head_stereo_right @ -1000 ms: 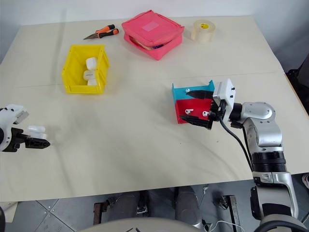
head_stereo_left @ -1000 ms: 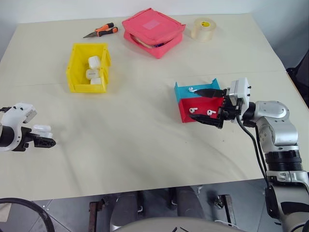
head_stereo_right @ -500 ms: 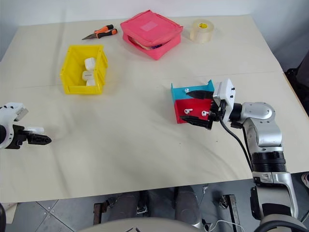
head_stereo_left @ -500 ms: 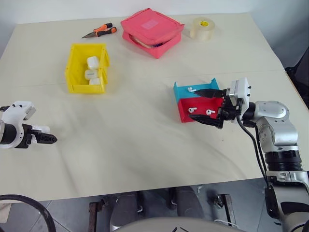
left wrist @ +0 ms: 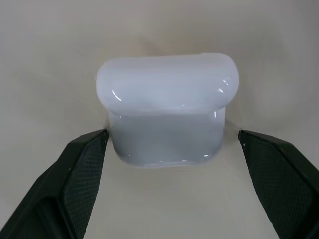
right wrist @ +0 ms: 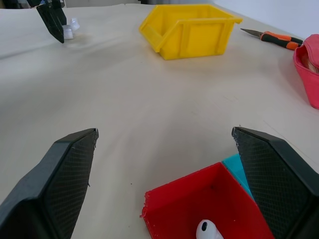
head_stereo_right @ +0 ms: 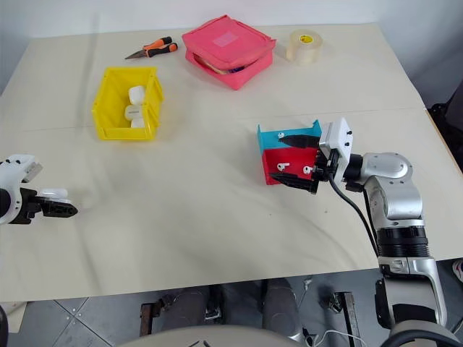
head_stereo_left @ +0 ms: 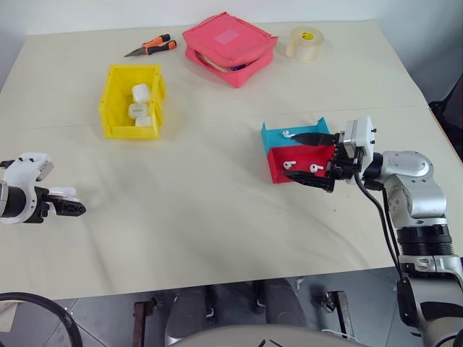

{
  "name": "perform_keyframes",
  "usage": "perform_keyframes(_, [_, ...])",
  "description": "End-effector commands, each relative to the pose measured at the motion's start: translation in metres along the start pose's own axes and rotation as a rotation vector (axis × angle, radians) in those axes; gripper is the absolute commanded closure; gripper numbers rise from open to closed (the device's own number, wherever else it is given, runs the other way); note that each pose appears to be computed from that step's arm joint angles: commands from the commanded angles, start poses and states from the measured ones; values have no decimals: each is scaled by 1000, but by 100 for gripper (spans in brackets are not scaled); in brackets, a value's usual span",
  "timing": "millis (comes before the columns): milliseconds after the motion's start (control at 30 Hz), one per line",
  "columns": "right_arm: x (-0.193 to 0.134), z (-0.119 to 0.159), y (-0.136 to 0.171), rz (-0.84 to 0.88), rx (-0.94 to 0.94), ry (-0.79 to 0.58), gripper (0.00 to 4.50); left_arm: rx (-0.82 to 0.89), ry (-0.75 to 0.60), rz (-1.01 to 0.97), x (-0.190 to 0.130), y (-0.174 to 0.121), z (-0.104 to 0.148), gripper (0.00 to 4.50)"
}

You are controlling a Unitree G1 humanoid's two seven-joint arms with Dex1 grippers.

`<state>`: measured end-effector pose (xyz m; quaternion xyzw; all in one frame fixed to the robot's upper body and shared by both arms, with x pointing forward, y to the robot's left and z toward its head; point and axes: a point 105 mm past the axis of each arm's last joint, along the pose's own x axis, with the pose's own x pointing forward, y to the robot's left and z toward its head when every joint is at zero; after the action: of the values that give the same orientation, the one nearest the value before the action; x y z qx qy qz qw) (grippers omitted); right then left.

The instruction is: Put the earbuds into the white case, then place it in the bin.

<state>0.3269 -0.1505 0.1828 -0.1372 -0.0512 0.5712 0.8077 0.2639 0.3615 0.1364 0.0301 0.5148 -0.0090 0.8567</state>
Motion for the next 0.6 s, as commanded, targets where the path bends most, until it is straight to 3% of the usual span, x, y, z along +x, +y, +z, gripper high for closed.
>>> perform_keyframes(33, [-2, 9, -2, -6, -35, -19, 0, -31, -26, 2, -3, 1, 3, 64])
perform_keyframes(133, [-3, 9, -2, -9, -35, -16, 0, -47, -19, -7, -2, -2, 0, 160])
perform_keyframes(267, [-4, 9, -2, -12, -35, -14, 0, -27, -69, 1, -3, -5, 5, 174])
perform_keyframes(367, [-6, 9, -1, -14, -33, -13, 0, 71, -254, -19, -11, -17, 31, 174])
perform_keyframes(500, [-9, 10, 1, -16, -28, -8, 0, 270, -609, -109, -31, -58, 67, 174])
perform_keyframes(600, [-13, 10, 3, -22, -24, -3, 0, 370, -810, -190, -40, -88, 78, 174])
